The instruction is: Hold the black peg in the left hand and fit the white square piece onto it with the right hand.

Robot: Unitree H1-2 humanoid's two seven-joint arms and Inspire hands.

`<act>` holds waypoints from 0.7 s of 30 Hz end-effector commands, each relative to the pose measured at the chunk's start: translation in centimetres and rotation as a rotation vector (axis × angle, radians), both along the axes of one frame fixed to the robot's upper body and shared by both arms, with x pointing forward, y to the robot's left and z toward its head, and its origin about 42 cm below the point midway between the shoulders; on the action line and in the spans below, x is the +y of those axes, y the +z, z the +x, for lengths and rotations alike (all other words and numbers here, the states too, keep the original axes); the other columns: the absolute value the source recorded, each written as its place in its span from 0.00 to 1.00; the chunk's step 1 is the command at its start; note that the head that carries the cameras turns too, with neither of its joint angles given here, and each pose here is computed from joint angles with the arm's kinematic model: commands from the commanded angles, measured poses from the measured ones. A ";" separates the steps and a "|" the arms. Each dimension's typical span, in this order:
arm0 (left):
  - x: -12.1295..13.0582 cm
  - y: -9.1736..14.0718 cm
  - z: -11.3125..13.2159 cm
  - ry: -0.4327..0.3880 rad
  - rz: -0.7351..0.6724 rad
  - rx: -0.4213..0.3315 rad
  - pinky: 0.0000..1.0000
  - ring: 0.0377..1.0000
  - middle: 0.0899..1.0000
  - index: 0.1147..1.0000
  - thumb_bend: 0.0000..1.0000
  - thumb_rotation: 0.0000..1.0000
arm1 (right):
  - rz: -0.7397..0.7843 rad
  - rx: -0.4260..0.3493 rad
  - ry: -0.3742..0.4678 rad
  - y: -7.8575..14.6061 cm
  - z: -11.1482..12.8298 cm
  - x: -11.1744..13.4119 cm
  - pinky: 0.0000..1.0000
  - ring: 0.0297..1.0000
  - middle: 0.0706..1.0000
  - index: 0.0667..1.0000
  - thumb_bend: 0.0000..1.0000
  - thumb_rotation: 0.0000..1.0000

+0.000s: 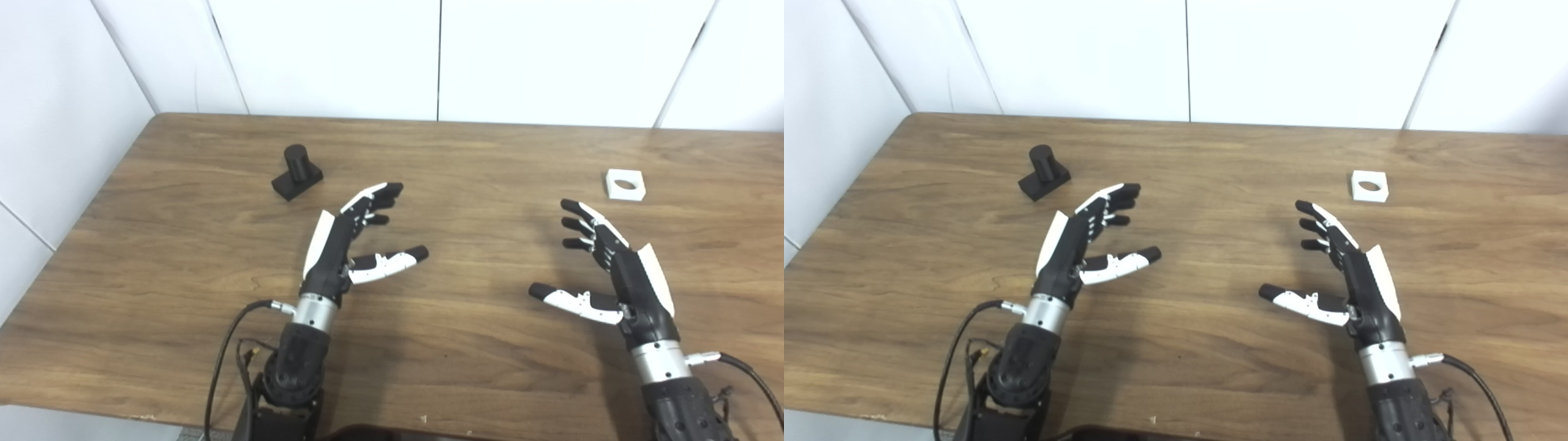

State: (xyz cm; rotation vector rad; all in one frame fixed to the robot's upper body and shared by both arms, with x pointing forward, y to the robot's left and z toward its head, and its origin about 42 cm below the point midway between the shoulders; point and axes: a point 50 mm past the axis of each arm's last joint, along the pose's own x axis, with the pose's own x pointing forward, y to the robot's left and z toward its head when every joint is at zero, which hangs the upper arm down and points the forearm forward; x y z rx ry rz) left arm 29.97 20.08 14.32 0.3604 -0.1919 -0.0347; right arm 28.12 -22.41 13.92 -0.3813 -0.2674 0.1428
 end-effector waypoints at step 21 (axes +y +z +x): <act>3.7 5.0 4.7 0.234 0.469 -0.174 0.65 0.80 0.82 0.73 0.78 0.22 | -0.006 -0.053 -0.001 1.7 1.1 -0.9 0.74 0.85 0.90 0.84 0.80 0.26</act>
